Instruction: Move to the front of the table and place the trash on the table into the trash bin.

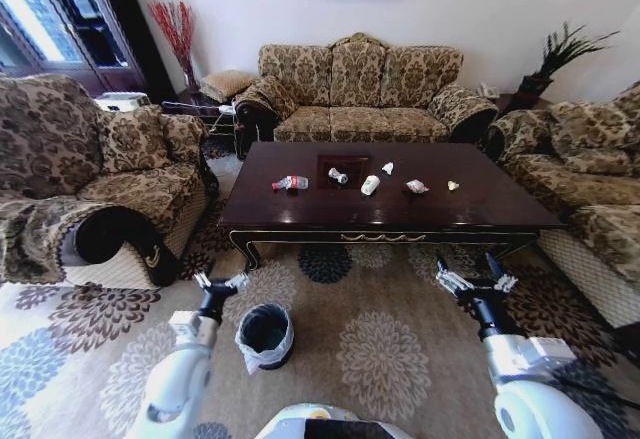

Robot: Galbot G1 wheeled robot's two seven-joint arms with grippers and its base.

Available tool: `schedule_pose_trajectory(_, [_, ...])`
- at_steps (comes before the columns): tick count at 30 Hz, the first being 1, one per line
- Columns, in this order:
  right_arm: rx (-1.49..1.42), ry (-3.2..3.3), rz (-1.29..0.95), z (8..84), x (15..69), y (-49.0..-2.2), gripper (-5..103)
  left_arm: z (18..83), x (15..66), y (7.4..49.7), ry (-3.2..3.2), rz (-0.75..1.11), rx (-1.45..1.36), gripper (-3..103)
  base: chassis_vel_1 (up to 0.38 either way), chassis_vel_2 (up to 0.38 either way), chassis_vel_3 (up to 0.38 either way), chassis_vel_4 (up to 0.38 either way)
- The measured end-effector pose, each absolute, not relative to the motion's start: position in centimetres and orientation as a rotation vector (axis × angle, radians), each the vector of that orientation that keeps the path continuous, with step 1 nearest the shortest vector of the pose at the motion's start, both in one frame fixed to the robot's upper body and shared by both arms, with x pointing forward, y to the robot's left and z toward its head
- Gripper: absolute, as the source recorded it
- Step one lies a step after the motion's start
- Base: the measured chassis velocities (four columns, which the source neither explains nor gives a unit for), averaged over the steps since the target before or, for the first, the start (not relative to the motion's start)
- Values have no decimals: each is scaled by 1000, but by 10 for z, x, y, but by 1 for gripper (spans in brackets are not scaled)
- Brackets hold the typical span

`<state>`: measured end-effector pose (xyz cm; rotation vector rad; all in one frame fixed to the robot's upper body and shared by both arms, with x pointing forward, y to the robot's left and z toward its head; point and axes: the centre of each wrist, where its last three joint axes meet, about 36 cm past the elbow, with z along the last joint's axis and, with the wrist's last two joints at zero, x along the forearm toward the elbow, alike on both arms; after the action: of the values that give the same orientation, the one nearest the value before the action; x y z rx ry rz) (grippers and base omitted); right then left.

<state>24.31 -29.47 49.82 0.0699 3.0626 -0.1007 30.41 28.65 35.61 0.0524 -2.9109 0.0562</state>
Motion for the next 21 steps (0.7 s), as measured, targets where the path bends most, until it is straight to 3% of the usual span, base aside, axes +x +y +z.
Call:
schedule_pose_trajectory(9, [60,3050,-87,492,243,-295,100,240,339,308,-2605,-33,64,100,0,0,0,0])
schedule_pose_trajectory(21, [102,3050,-88,484,240,-298,100,170,342,308,-2434,6,85,100,0,0,0,0])
